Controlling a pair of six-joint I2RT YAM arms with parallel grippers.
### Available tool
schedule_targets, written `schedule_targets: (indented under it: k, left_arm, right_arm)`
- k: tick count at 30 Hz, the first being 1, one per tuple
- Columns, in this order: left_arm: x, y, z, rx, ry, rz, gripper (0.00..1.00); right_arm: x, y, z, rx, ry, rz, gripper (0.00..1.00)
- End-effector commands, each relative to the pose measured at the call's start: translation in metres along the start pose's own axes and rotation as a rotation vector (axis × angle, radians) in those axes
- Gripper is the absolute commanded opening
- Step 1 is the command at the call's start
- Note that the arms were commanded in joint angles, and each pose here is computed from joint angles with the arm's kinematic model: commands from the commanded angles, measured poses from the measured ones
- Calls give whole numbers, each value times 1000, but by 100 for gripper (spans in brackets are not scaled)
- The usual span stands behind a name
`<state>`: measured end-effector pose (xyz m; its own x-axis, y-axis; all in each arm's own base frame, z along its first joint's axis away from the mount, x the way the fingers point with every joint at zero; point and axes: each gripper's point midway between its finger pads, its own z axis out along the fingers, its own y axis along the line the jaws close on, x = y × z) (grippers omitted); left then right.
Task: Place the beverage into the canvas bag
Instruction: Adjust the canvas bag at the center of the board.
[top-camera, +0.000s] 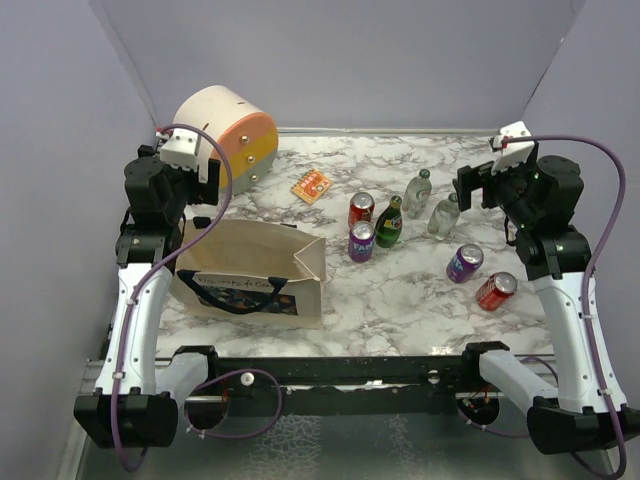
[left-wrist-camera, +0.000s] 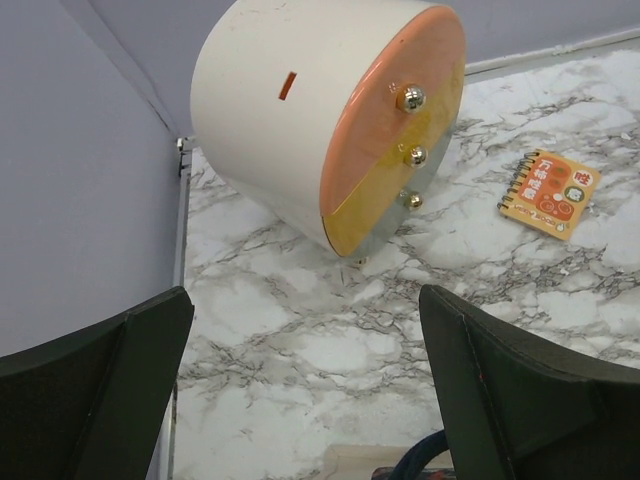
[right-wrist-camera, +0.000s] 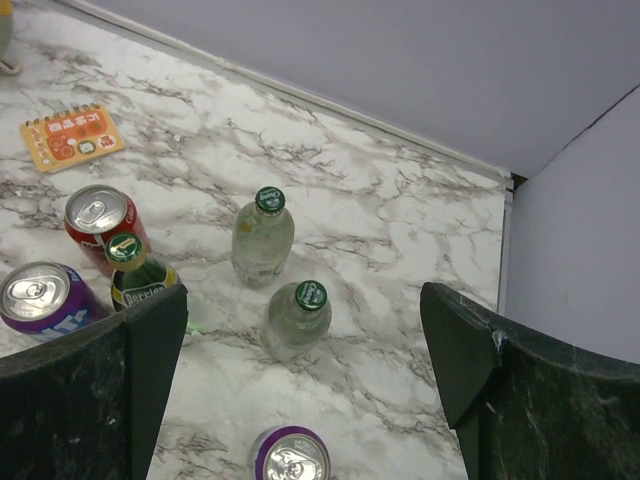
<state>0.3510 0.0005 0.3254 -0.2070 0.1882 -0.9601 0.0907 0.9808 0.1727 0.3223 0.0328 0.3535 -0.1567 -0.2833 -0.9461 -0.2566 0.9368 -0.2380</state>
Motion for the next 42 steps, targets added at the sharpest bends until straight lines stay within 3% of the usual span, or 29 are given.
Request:
schedule_targets:
  k: [1, 11, 18, 26, 32, 38, 42]
  left_arm:
    - [-19, -13, -3, 89, -57, 84, 99]
    - [-8, -48, -28, 327, 0, 213, 99]
    - [14, -73, -63, 556, 109, 358, 99]
    - [57, -94, -69, 743, 272, 423, 94]
    - [82, -124, -57, 829, 379, 459, 80]
    - [89, -164, -50, 914, 404, 422, 50]
    - [84, -169, -34, 870, 416, 366, 29]
  right_arm:
    - [-20, 8, 4, -50, -79, -44, 100]
    - [-17, 47, 7, -286, -97, -123, 99]
    - [-10, 79, 5, -481, -110, -149, 99]
    - [2, 89, 10, -537, -97, -148, 99]
    - [12, 95, 10, -561, -87, -139, 99]
    - [17, 98, 10, -573, -80, -133, 99]
    - [20, 99, 10, -579, -76, -130, 99]
